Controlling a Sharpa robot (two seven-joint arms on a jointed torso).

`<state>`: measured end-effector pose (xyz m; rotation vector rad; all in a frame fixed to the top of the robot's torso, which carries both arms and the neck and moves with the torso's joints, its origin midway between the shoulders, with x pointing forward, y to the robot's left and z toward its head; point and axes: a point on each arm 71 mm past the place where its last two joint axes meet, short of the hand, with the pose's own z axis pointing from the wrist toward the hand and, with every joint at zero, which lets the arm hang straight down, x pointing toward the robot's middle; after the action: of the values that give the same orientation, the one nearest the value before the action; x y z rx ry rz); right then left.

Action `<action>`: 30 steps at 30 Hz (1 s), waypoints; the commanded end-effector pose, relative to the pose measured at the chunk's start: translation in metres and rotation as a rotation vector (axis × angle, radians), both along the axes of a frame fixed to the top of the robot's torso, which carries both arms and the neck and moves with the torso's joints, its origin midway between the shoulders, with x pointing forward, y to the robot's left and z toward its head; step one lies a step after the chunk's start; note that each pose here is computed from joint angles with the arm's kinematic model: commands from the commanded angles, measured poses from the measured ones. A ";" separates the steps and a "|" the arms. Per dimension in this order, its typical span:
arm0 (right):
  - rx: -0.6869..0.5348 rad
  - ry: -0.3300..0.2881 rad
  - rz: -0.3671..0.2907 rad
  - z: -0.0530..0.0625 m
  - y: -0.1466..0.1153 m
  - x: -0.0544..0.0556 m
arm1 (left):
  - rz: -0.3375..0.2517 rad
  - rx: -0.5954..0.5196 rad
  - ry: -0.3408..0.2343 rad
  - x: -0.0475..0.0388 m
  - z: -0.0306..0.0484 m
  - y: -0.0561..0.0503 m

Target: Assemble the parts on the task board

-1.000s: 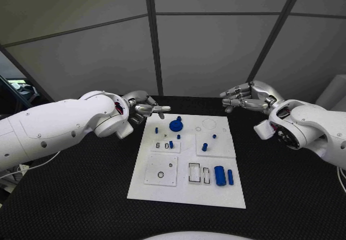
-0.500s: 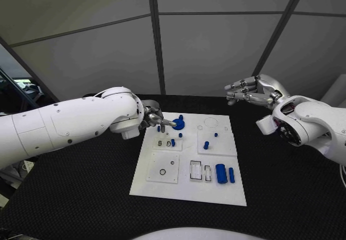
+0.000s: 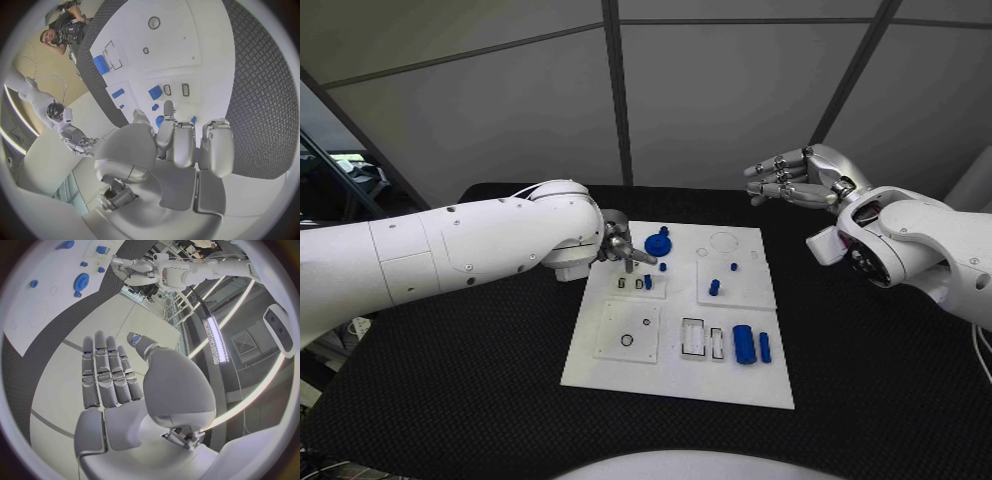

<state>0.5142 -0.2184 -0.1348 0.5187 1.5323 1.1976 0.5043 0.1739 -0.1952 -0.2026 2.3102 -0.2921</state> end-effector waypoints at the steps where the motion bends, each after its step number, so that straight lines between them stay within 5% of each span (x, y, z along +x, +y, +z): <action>1: -0.014 -0.009 -0.010 0.001 0.000 0.001 | -0.001 0.030 0.007 0.0003 -0.0017 0.000; 30: -0.019 0.011 0.002 -0.001 0.009 0.003 | -0.051 0.059 0.044 0.0038 -0.0077 -0.019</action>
<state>0.5167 -0.2102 -0.1371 0.5169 1.5541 1.1810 0.5085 0.1548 -0.2023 -0.1473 2.3508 -0.2680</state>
